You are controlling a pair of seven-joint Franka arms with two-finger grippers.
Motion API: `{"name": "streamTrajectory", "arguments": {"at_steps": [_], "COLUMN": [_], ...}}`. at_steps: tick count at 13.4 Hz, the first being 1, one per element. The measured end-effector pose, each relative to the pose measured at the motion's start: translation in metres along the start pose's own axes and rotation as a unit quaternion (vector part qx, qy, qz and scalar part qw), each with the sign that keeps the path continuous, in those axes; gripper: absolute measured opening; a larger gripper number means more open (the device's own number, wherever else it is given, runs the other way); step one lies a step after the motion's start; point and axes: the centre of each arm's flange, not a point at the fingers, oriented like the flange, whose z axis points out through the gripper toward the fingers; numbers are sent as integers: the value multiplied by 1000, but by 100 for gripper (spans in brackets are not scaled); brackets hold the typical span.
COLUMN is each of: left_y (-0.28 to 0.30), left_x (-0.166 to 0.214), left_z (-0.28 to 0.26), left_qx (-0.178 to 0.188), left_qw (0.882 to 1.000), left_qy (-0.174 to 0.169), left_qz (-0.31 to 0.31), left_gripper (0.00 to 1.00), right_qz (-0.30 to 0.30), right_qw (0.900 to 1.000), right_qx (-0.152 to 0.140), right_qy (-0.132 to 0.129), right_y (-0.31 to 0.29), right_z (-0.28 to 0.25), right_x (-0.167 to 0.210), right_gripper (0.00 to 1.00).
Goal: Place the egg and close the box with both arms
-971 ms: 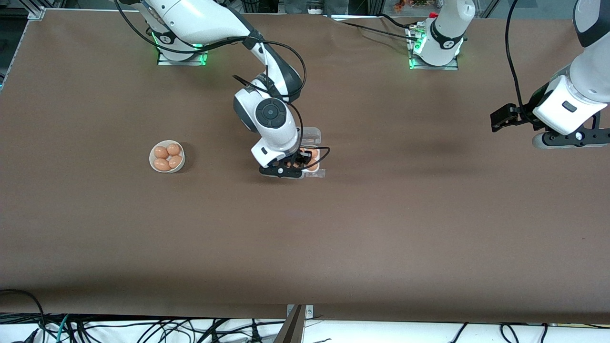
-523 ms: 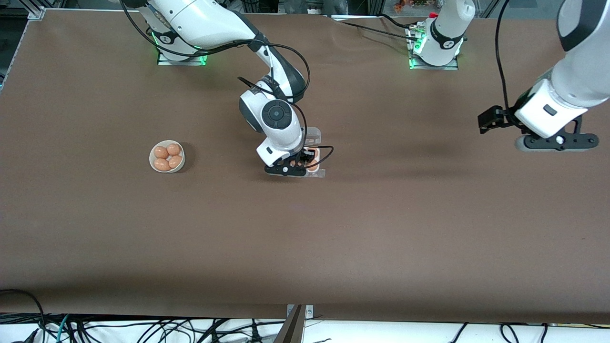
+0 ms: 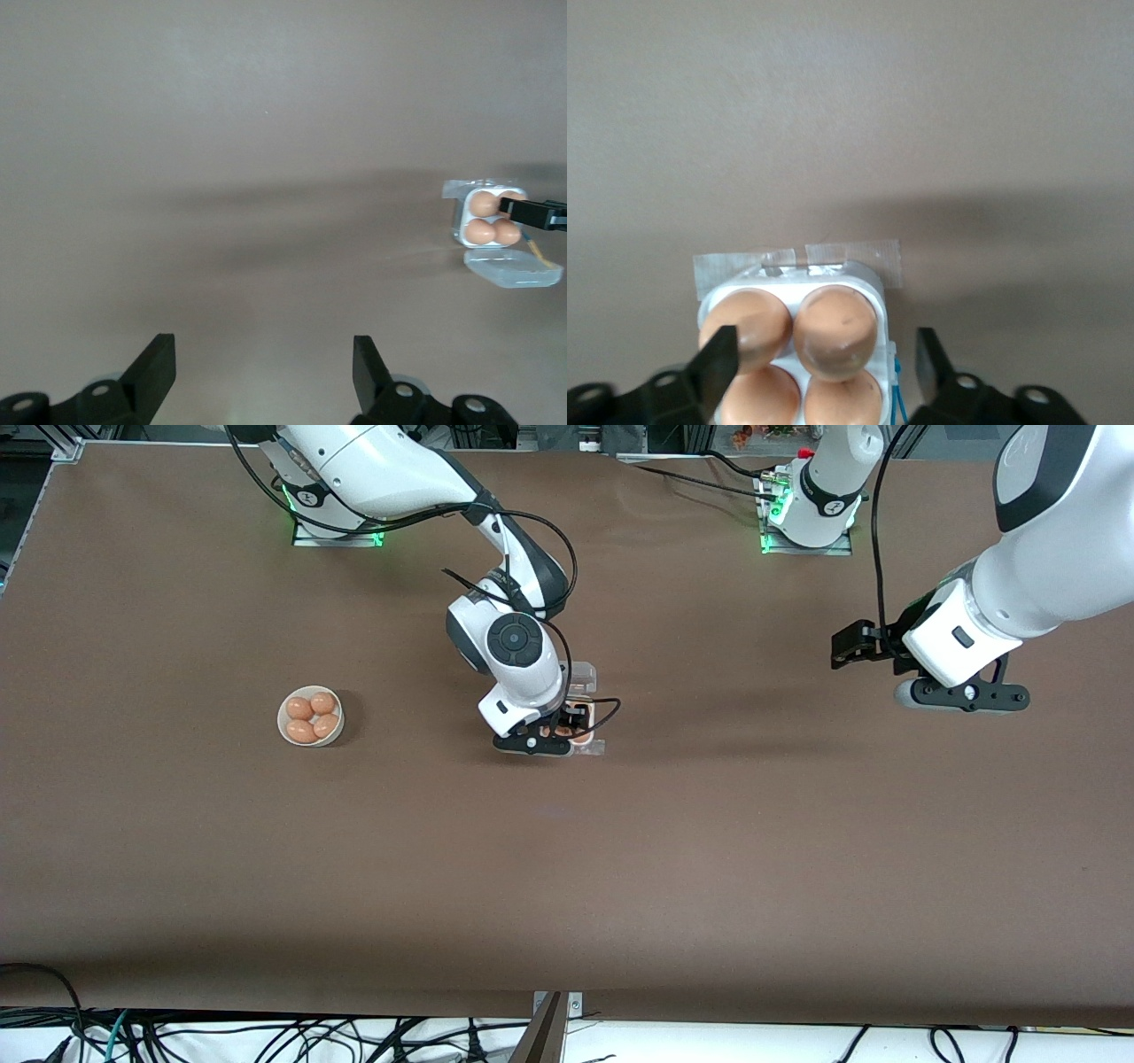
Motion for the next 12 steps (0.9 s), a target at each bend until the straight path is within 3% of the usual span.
{"name": "streamTrajectory", "arguments": {"at_steps": [4, 8, 12], "left_y": [52, 141, 194], "left_x": [-1, -16, -16], "left_z": [30, 90, 134], "left_qx": [-4, 2, 3], "left_qw": [999, 995, 988], "left_qy": [-29, -85, -122], "left_qz": [-24, -53, -93], "left_gripper": [49, 35, 30], "right_qz": [0, 20, 29], "right_qw": [1000, 999, 999], "right_qx": [8, 15, 1], "right_qy": [21, 39, 40], "right_y": [19, 54, 68], "right_z": [-19, -47, -55], "right_x": [36, 75, 85], "right_gripper": [100, 100, 100]}}
